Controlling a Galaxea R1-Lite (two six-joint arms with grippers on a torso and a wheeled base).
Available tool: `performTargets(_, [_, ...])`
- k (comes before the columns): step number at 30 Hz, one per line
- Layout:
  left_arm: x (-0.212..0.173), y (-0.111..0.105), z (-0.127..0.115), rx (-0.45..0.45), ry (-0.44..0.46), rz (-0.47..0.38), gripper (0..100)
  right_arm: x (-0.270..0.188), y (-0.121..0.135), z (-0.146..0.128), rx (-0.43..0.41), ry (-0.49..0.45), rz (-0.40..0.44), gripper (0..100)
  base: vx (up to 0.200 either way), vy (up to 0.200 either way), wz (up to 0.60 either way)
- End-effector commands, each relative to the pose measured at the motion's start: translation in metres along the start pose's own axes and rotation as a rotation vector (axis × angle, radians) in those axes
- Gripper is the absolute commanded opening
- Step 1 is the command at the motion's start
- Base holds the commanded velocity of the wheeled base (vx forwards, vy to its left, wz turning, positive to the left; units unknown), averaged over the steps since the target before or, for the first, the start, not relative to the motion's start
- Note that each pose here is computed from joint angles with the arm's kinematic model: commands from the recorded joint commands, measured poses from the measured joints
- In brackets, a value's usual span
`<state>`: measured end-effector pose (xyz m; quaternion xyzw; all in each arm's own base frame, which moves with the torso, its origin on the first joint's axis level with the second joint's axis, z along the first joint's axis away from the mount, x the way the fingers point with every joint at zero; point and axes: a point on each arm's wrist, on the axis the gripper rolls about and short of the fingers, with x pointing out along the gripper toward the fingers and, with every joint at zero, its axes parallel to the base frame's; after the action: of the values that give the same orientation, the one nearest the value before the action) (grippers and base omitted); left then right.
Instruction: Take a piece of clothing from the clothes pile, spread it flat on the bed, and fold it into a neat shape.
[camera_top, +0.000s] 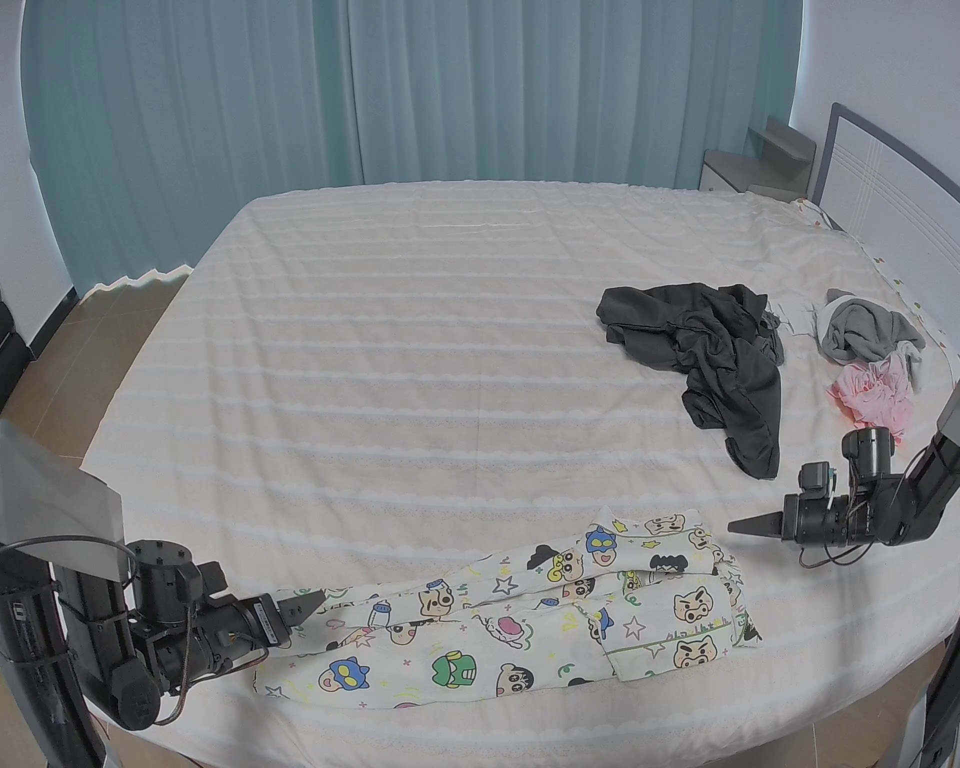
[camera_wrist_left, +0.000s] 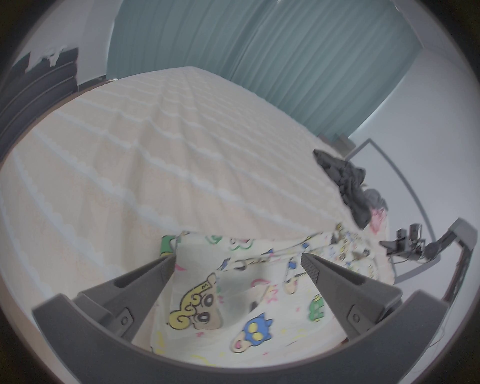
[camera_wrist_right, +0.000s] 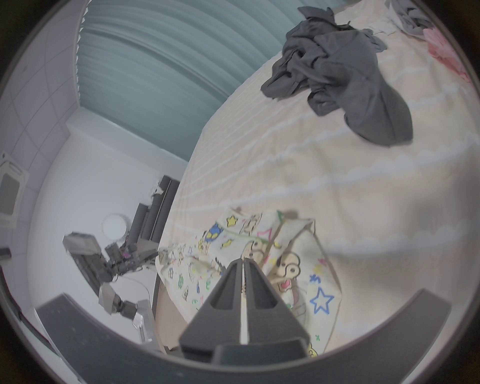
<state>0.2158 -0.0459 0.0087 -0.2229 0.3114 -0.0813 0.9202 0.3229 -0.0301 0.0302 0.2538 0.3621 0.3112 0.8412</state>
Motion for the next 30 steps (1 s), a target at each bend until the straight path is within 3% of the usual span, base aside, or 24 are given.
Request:
performTargets(1, [-0.023,-0.014,0.019,-0.058,-0.100,-0.102,100,0.006,0.020,0.029,0.002,-0.038,-0.029,0,0.000,0.000,0.00])
performTargets(2, [-0.026,-0.017,0.022,-0.071,-0.112,-0.125,100,0.012,0.021,0.032,0.004,-0.038,-0.049,100,0.000,0.000,0.00])
performTargets(7, [-0.044,-0.029,0.034,-0.178,-0.148,-0.261,100,0.046,0.023,0.031,0.009,0.014,-0.143,100,0.000,0.000,0.00])
performTargets(11, [-0.048,-0.030,0.036,-0.215,-0.165,-0.270,100,0.066,0.019,0.028,0.015,0.053,-0.192,100,0.000,0.000,0.00])
performTargets(19, [-0.055,-0.037,0.039,-0.277,-0.182,-0.313,100,0.090,0.028,0.035,-0.015,0.082,-0.183,100,0.000,0.000,0.00])
performTargets(28, [-0.055,-0.037,0.039,-0.286,-0.178,-0.310,100,0.100,0.031,0.032,-0.012,0.140,-0.197,100,0.000,0.000,0.00])
performTargets(29, [-0.055,-0.037,0.039,-0.286,-0.180,-0.311,100,0.101,0.030,0.031,-0.013,0.141,-0.199,0,0.000,0.000,0.00])
performTargets(30, [-0.055,-0.037,0.038,-0.287,-0.177,-0.309,100,0.101,0.031,0.031,-0.014,0.141,-0.202,0,0.000,0.000,0.00])
